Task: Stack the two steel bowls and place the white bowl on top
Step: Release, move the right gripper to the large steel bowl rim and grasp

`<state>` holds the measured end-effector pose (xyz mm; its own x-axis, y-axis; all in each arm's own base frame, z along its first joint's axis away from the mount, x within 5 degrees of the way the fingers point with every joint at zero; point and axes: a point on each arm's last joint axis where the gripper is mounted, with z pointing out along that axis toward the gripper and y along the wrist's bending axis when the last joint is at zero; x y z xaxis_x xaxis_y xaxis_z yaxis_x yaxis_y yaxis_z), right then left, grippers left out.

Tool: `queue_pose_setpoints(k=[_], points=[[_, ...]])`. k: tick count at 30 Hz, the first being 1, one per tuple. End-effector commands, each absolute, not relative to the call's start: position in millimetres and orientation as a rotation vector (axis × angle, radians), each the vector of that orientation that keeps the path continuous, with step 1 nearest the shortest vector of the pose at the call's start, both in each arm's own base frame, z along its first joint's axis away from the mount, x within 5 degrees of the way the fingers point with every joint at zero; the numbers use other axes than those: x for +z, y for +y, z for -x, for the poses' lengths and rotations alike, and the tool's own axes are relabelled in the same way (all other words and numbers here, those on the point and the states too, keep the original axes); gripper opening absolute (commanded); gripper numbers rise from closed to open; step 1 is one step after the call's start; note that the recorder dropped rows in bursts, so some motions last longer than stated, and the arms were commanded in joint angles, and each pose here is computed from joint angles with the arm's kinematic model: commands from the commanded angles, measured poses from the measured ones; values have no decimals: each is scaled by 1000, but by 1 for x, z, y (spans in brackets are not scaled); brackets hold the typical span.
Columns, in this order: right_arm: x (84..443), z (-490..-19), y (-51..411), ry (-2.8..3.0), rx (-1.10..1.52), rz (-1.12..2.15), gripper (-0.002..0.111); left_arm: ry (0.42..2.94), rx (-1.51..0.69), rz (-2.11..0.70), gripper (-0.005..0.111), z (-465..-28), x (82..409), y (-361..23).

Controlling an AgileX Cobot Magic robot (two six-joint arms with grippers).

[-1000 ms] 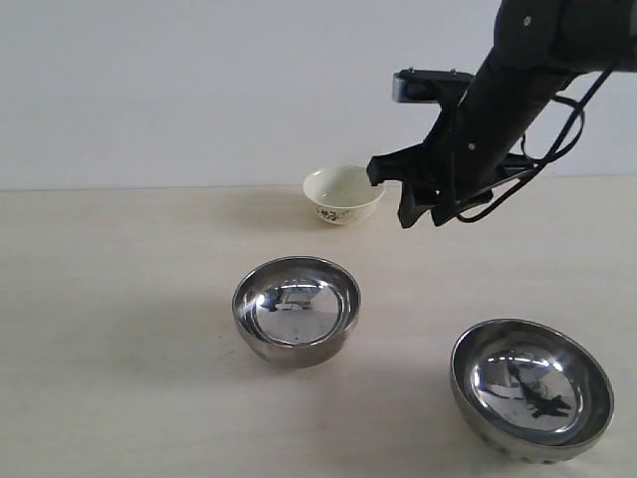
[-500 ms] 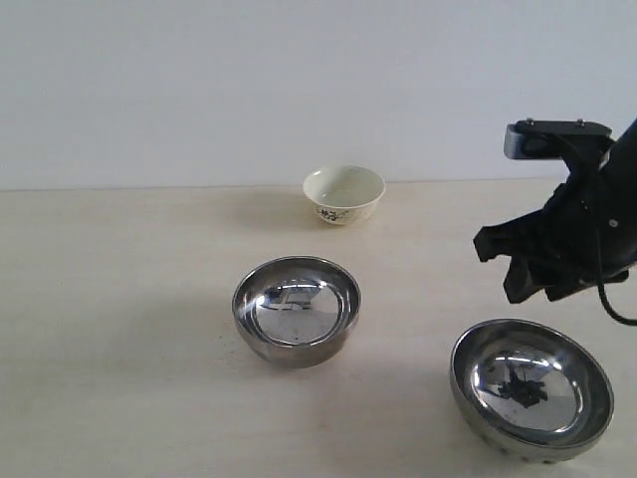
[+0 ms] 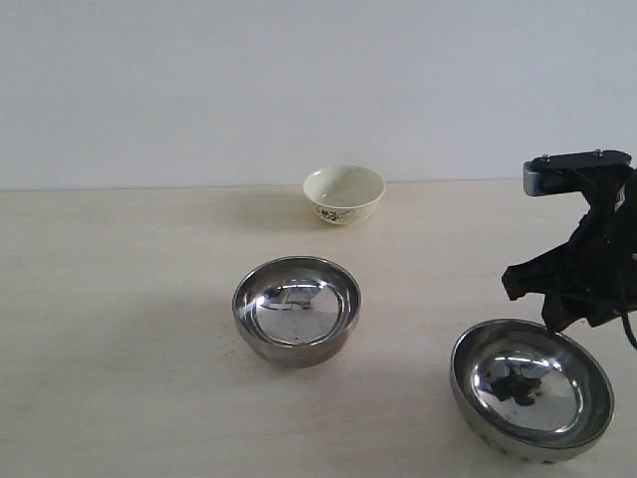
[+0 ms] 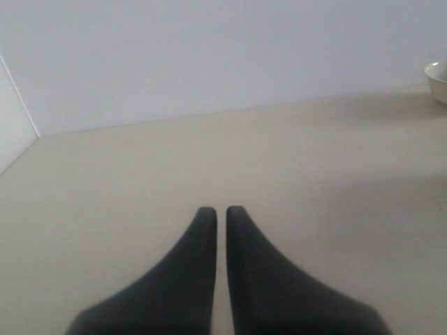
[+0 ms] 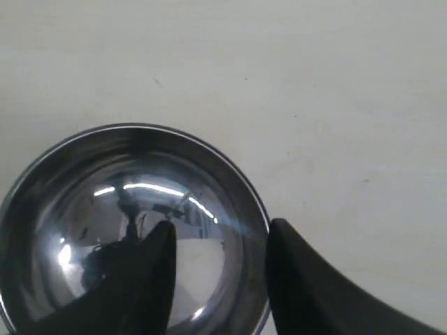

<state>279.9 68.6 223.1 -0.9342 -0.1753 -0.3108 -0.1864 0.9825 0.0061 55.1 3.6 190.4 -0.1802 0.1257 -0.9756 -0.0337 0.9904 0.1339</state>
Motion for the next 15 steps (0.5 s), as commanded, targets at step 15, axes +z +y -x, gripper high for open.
queue_pose_setpoints(k=[15], points=[[206,-270,47,2887,205,129,36,1739,131,-53,4,-55,190,4]])
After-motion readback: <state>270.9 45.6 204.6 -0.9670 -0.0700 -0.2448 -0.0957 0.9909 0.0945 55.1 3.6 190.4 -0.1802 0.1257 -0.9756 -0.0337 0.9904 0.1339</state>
